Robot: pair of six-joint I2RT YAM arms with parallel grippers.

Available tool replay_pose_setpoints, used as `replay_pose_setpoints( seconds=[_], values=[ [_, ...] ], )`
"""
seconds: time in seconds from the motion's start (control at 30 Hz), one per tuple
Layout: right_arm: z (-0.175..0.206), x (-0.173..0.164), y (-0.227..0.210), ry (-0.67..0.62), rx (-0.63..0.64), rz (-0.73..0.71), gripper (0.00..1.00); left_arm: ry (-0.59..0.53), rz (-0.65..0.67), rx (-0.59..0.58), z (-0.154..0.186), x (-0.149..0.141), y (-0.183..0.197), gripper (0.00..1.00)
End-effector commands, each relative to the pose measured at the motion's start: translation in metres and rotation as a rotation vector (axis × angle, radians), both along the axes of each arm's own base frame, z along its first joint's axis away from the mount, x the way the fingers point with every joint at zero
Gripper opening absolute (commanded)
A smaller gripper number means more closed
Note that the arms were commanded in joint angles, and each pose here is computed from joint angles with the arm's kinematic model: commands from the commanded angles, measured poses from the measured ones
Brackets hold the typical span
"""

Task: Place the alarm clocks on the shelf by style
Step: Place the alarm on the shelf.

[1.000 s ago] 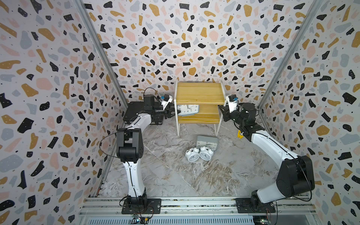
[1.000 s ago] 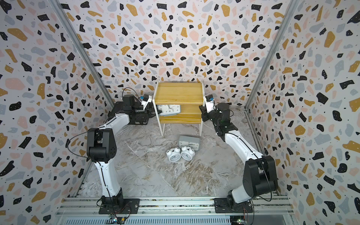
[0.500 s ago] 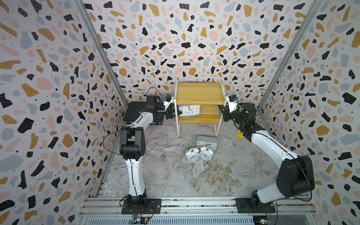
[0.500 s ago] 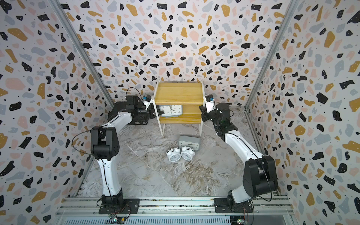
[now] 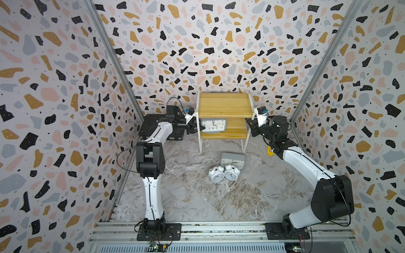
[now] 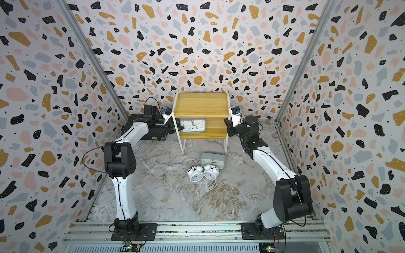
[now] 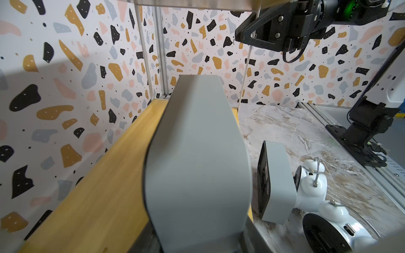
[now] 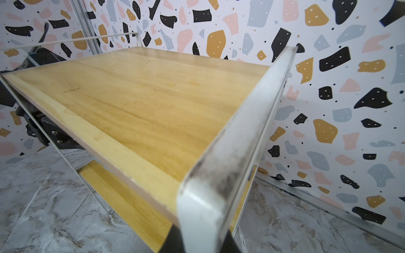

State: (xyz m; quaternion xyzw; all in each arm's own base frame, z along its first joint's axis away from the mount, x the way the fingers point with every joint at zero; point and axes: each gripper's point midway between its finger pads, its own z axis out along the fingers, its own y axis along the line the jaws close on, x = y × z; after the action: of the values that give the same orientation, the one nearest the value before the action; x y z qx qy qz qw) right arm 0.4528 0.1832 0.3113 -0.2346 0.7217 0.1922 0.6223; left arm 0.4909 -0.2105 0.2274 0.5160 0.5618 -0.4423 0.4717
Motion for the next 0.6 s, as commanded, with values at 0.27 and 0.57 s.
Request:
replay_pose_setpoints(
  seconds=[0.27, 0.57],
  values=[
    [0.0186, 0.0014, -0.0010, -0.032, 0.007, -0.002, 0.19, -0.033, -0.028, -0.006, 0.0071, -0.0027, -0.0099, 0.47],
    [0.0196, 0.0015, -0.0002, -0.033, 0.011, 0.002, 0.19, -0.055, 0.012, -0.009, 0.0137, 0.0026, -0.0033, 0.70]
  ],
)
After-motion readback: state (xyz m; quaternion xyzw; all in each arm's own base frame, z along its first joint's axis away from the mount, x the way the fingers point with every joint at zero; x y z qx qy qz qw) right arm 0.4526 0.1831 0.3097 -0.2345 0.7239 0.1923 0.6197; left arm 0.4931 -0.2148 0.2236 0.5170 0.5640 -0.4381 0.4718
